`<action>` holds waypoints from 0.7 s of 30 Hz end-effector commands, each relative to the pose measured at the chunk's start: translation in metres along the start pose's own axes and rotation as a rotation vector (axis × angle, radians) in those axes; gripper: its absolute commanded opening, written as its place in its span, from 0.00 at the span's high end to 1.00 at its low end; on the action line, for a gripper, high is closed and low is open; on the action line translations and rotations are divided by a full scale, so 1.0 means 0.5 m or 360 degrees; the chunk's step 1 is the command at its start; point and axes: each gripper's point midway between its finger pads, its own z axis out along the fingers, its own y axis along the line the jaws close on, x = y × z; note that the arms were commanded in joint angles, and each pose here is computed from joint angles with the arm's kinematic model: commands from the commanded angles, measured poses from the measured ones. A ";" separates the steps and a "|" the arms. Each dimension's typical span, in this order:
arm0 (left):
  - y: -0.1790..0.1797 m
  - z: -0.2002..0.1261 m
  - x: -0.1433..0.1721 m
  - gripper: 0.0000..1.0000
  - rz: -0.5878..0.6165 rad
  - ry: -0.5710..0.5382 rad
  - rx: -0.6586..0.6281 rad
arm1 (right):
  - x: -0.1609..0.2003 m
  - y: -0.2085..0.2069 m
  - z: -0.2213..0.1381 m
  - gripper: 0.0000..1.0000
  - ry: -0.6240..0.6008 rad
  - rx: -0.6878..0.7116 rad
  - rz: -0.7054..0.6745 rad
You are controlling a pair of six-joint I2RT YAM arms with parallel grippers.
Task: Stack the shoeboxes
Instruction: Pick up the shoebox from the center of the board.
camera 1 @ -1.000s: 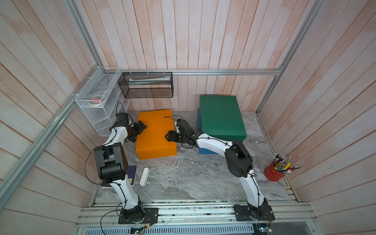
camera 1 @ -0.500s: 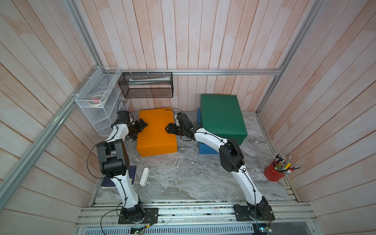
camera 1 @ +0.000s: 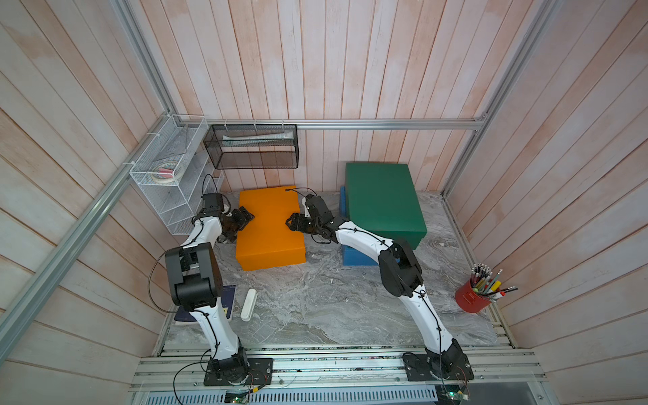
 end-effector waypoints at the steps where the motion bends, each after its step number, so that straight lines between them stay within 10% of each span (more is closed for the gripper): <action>1: -0.089 -0.031 0.053 0.11 0.0038 0.0120 0.0179 | 0.044 0.114 -0.026 0.26 0.0097 -0.0245 -0.0082; 21: -0.199 -0.172 0.029 0.11 0.0087 -0.0012 0.0350 | -0.027 0.207 -0.136 0.26 -0.0018 -0.0312 -0.0176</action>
